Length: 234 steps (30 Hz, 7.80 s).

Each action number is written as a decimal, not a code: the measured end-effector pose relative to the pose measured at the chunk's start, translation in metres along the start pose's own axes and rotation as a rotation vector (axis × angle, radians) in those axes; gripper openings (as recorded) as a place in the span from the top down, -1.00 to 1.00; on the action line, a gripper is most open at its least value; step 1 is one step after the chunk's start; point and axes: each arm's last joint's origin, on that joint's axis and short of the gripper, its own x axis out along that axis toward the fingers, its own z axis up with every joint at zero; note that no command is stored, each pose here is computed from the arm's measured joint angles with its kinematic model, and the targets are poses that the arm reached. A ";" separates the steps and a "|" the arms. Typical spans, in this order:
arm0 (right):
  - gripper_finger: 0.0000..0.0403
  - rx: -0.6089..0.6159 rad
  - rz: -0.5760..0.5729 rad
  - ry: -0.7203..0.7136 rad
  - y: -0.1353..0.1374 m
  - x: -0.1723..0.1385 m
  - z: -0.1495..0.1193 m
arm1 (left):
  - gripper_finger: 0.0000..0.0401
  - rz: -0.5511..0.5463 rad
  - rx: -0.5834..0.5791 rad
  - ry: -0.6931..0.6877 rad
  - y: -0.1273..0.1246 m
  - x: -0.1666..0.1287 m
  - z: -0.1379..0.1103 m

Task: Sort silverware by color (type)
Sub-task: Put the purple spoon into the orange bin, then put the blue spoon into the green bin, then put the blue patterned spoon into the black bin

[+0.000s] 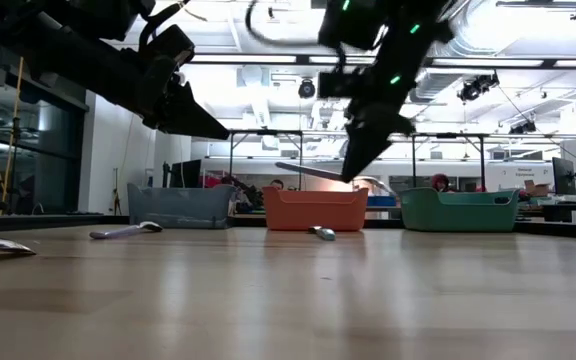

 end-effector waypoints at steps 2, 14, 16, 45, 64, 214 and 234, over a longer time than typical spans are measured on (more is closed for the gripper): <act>0.94 0.105 -0.028 -0.012 -0.032 0.005 0.000 | 0.98 0.000 0.000 0.000 0.000 0.000 0.000; 0.93 0.237 -0.076 -0.035 -0.166 0.036 0.021 | 0.98 0.001 0.006 -0.006 0.000 0.000 0.001; 0.93 0.232 -0.066 -0.023 -0.181 0.045 0.023 | 0.98 0.000 0.007 -0.006 0.000 0.000 0.001; 0.50 0.246 -0.081 0.174 -0.207 0.078 0.021 | 0.98 0.001 0.018 -0.003 0.000 0.000 0.000; 0.99 0.500 -0.035 -0.414 -0.127 0.023 -0.022 | 0.98 0.003 0.016 -0.003 0.001 0.000 0.000; 1.00 0.409 0.098 -0.924 -0.053 -0.035 -0.150 | 0.98 -0.153 -0.045 -0.020 -0.001 -0.007 -0.024; 1.00 0.241 0.142 -0.926 0.026 -0.044 -0.139 | 0.96 -0.154 -0.303 0.588 -0.089 -0.070 0.018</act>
